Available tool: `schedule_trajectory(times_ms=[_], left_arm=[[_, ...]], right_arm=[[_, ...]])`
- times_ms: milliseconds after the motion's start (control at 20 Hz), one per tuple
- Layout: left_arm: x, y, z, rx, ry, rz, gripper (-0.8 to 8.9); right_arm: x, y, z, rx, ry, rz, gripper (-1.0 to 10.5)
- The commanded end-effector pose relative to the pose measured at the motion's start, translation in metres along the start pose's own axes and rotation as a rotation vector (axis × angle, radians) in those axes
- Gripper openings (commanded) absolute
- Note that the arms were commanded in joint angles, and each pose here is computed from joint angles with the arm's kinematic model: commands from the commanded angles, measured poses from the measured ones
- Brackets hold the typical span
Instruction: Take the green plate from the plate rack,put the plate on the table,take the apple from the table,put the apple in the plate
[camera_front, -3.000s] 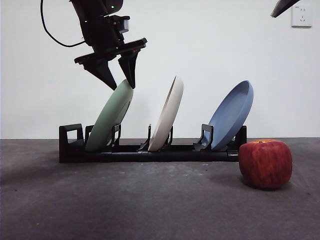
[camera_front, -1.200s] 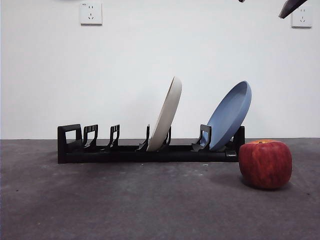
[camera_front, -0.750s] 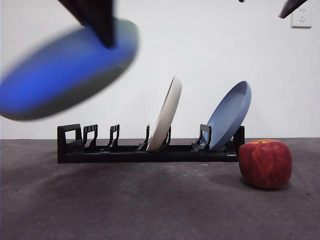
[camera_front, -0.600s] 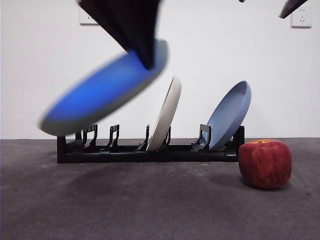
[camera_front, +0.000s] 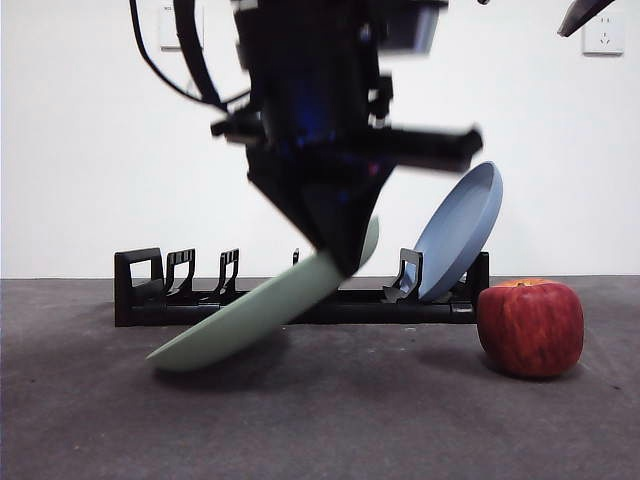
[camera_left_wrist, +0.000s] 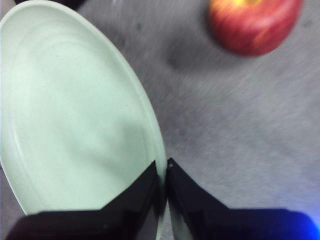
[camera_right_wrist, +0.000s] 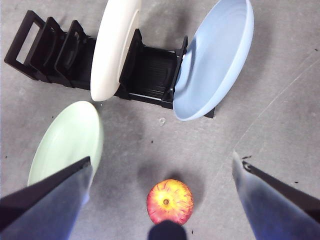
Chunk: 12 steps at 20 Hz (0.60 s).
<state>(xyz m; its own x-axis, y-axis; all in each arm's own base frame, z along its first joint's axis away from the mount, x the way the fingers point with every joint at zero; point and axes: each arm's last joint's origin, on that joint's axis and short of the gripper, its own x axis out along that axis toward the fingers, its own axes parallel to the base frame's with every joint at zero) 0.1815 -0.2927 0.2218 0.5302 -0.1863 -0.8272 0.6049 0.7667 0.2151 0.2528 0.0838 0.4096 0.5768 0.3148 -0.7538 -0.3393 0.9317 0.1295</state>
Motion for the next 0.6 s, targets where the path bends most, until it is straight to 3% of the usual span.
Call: schedule_trajectory(times_ms=[50, 600], left_arm=[[0.017, -0.001, -0.004, 0.022, 0.054, -0.027, -0.09], [0.054, -0.015, -0.015, 0.045, 0.181, -0.128, -0.09]], right_arm=[[0.001, 0.0, 0.002, -0.004, -0.005, -0.004, 4.7], [0.001, 0.0, 0.002, -0.004, -0.006, -0.003, 4.7]])
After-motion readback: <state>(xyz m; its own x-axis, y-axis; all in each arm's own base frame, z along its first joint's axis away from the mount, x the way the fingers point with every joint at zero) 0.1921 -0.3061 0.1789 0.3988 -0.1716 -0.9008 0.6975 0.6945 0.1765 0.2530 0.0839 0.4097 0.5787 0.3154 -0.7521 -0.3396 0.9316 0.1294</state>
